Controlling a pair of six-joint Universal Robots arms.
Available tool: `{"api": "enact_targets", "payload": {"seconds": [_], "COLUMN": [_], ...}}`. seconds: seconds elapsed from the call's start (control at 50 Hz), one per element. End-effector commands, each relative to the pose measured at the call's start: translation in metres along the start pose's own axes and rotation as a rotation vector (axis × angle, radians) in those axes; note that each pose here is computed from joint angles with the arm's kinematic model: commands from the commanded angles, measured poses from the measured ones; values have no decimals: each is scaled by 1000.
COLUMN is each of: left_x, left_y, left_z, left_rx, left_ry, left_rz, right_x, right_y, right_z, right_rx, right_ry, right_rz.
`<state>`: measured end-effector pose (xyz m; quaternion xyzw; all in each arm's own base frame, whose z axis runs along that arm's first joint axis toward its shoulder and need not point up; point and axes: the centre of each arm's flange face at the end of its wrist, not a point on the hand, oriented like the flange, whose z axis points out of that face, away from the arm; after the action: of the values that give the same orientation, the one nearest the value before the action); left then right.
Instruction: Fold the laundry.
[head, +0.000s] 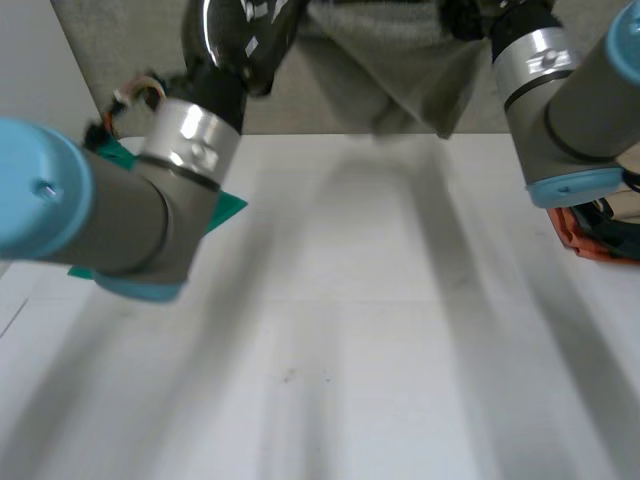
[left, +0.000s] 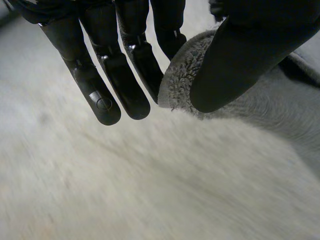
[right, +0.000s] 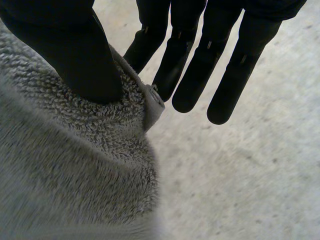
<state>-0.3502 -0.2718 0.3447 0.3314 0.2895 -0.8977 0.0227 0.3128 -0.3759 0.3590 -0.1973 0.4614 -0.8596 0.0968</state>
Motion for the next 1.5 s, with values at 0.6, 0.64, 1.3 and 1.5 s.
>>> {"api": "enact_targets", "payload": {"seconds": [0.6, 0.64, 1.3, 1.5], "left_x": [54, 41, 57, 149], "left_y": [34, 22, 24, 29], "left_z": [-146, -143, -131, -123], "left_rx": [-443, -455, -667, -589], "left_ry": [382, 330, 326, 598], "left_rz": [-142, -187, -622, -427], "right_x": [-42, -39, -24, -23], "right_y": [90, 78, 66, 88], "right_z": [-162, -159, -209, -228], "right_rx": [-778, -761, -981, -907], "right_ry": [-285, -284, -369, -331], "right_rz": [-45, -45, -123, -232]}}
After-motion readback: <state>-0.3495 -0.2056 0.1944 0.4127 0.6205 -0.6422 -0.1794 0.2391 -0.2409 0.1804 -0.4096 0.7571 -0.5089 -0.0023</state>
